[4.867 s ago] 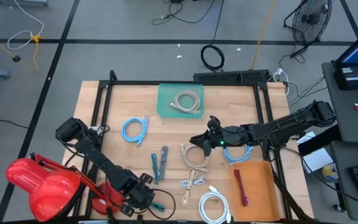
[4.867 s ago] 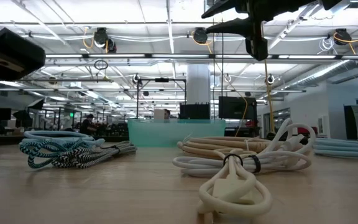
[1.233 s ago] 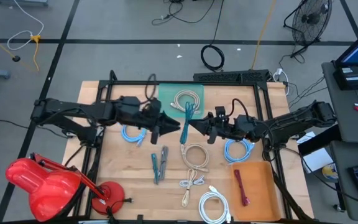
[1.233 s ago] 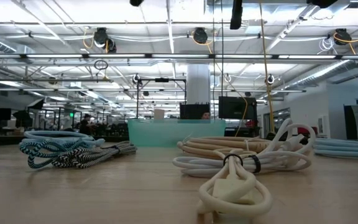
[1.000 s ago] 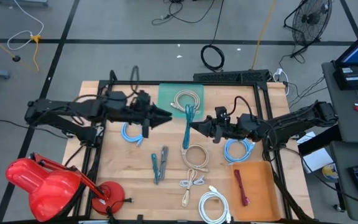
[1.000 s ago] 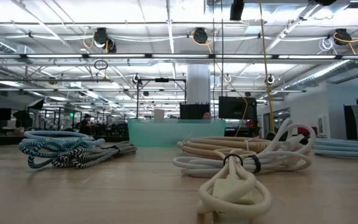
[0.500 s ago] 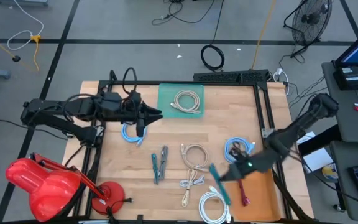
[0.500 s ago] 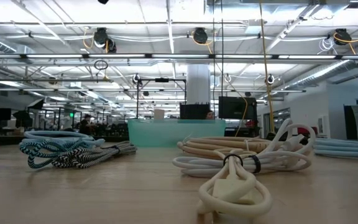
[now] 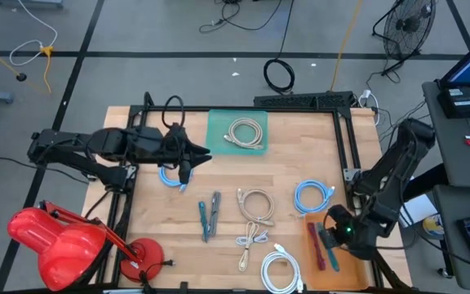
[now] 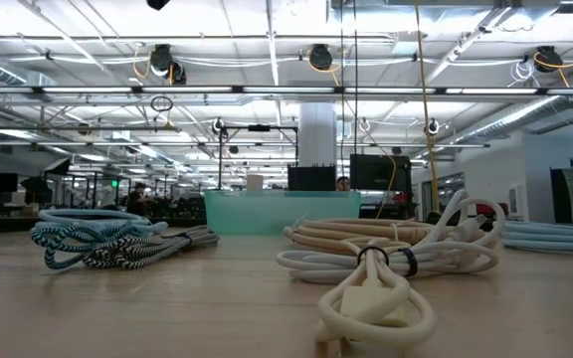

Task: Pick & Place USB Port
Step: Put the bottom blue charger cable into the orange bin

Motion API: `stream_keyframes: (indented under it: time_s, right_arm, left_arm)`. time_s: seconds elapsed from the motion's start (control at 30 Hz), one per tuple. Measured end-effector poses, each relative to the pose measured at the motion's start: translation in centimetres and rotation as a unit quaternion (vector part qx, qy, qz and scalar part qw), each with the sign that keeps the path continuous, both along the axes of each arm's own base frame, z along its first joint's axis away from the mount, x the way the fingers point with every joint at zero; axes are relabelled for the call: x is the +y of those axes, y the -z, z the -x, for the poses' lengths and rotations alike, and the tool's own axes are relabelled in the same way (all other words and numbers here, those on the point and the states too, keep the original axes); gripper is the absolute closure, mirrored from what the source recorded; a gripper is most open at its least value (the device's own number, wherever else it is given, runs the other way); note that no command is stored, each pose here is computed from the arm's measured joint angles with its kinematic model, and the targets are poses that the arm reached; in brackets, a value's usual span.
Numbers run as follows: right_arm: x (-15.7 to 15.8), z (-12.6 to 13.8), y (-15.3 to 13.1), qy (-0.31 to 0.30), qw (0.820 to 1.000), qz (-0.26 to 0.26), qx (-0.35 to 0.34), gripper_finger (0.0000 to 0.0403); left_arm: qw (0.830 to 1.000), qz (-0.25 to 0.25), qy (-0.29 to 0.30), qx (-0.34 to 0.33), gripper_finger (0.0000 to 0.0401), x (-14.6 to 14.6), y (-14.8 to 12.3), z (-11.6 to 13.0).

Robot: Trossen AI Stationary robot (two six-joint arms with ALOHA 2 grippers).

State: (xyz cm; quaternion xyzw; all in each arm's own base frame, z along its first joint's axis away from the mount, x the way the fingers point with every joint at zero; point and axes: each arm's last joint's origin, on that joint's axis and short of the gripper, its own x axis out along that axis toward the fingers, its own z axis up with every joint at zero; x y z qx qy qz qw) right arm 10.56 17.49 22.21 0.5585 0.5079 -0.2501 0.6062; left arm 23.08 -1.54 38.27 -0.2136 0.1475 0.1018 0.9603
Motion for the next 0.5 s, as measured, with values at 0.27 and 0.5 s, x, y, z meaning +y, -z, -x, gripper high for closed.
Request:
stream_keyframes:
  time_s: [0.27,0.5]
  right_arm:
    - [-0.7,0.3,2.1,-0.004,0.99,0.093,0.106,0.0403]
    - [0.0,-0.2,3.4,-0.004,0.985,0.105,0.137,0.0403]
  left_arm:
    - [1.0,0.008,-0.008,0.008,0.0284,-0.1,0.2,0.1]
    - [1.0,0.014,-0.01,0.006,0.0284,-0.1,0.2,0.1]
